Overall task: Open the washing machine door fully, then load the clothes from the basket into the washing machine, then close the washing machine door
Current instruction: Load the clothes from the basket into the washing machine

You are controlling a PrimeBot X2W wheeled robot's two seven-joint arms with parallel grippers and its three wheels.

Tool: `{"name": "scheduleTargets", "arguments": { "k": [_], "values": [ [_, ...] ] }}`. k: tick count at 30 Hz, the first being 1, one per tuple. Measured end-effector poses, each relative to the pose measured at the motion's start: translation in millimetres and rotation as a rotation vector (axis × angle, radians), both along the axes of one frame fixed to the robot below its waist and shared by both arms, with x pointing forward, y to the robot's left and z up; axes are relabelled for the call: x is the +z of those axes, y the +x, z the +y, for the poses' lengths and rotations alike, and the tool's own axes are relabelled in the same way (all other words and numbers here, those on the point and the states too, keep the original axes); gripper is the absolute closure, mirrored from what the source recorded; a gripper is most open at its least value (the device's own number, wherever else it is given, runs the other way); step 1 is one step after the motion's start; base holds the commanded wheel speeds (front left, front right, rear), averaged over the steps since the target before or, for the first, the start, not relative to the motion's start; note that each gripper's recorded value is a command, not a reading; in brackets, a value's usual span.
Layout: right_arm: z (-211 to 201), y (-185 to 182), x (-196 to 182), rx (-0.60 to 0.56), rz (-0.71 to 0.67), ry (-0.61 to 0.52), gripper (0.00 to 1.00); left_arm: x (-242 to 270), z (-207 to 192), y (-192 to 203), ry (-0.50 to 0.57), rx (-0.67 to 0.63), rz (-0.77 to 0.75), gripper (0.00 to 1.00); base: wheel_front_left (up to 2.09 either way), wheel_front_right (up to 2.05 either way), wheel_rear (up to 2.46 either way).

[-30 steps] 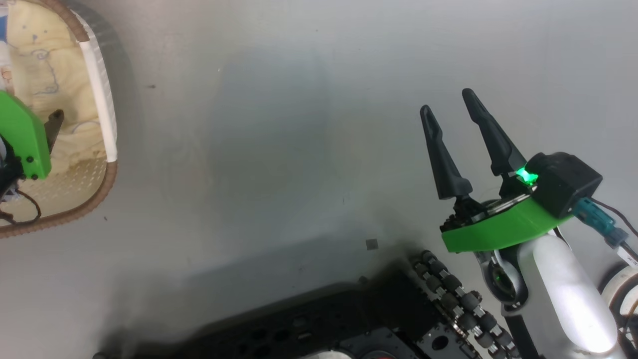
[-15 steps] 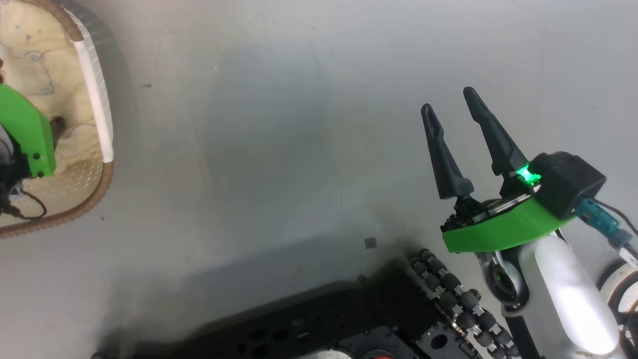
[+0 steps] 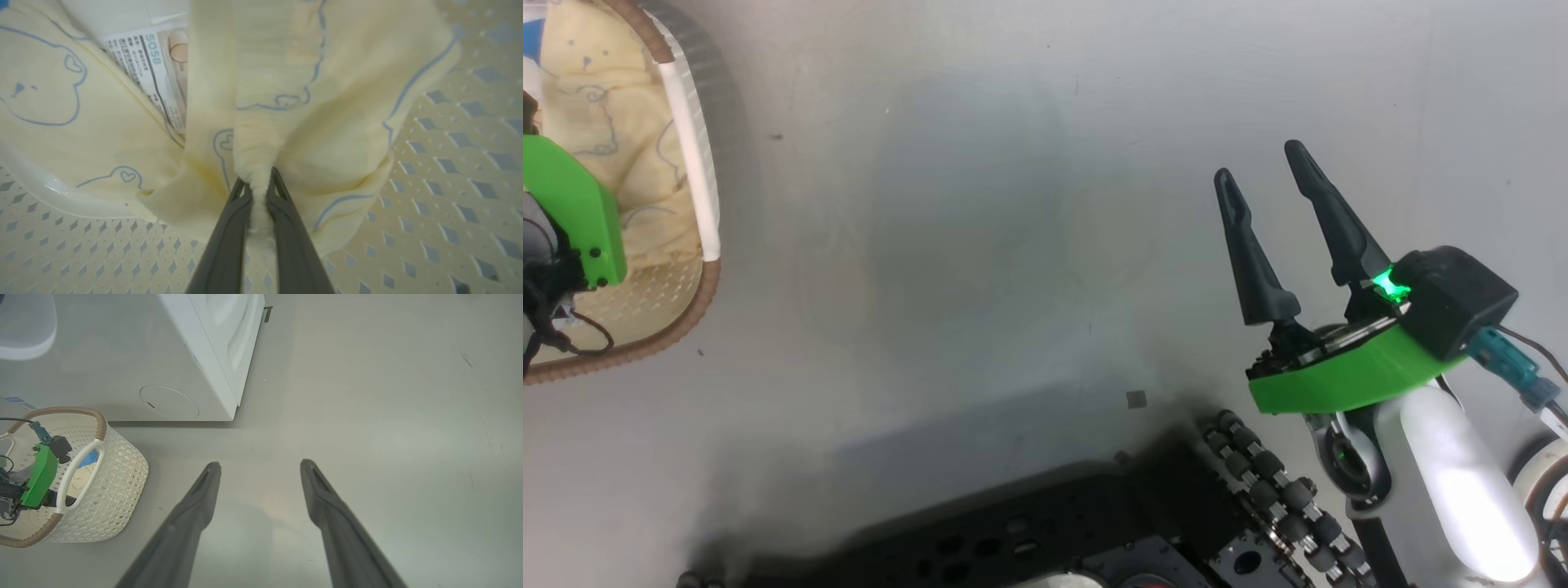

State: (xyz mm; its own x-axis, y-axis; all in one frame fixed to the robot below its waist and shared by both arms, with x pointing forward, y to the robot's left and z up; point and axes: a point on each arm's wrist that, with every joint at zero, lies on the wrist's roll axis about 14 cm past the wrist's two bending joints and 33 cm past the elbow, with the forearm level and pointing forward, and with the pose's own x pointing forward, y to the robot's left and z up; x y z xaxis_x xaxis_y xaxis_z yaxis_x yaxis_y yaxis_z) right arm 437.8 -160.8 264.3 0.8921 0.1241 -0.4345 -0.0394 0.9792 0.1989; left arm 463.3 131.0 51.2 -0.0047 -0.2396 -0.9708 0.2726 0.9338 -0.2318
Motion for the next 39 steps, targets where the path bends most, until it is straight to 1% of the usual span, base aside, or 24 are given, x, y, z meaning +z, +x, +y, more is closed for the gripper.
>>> {"name": "scheduleTargets", "arguments": {
  "k": [5, 9, 14, 19, 24, 29, 33, 35, 36, 39],
  "values": [
    [2, 2, 2, 0.003, -0.008, 0.005, 0.00, 4, 1, 3, -0.003, 0.015, -0.006, 1.00, 0.00, 0.00, 0.00],
    [5, 8, 6, 0.011, -0.029, 0.010, 0.00, 11, -2, 8, -0.028, 0.031, -0.028, 1.00, 0.00, 0.00, 0.00],
    [8, 26, 27, 0.026, -0.104, 0.013, 0.00, 30, -5, 12, -0.054, 0.024, -0.068, 1.00, 0.00, 0.00, 0.00],
    [13, 30, 46, 0.035, -0.146, 0.021, 0.00, 55, -9, 10, -0.093, 0.024, -0.133, 1.00, 0.00, 0.00, 0.00],
    [16, 33, 69, 0.039, -0.192, 0.028, 0.00, 89, -15, 16, -0.150, 0.055, -0.237, 1.00, 0.00, 0.00, 0.00],
    [18, 31, 94, 0.045, -0.238, 0.026, 0.00, 127, -17, 18, -0.189, 0.045, -0.352, 1.00, 0.00, 0.00, 0.00],
    [21, 29, 114, 0.048, -0.279, 0.031, 0.00, 162, -19, 23, -0.234, 0.065, -0.448, 1.00, 0.00, 0.00, 0.00],
    [23, 27, 123, 0.054, -0.295, 0.029, 0.00, 180, -19, 26, -0.254, 0.076, -0.504, 1.00, 0.00, 0.00, 0.00],
    [26, 25, 132, 0.059, -0.313, 0.034, 0.00, 199, -17, 30, -0.272, 0.091, -0.572, 1.00, 0.00, 0.00, 0.00],
    [30, 21, 143, 0.067, -0.330, 0.042, 0.00, 228, -14, 36, -0.306, 0.127, -0.665, 1.00, 0.00, 0.00, 0.00]
  ]
}}
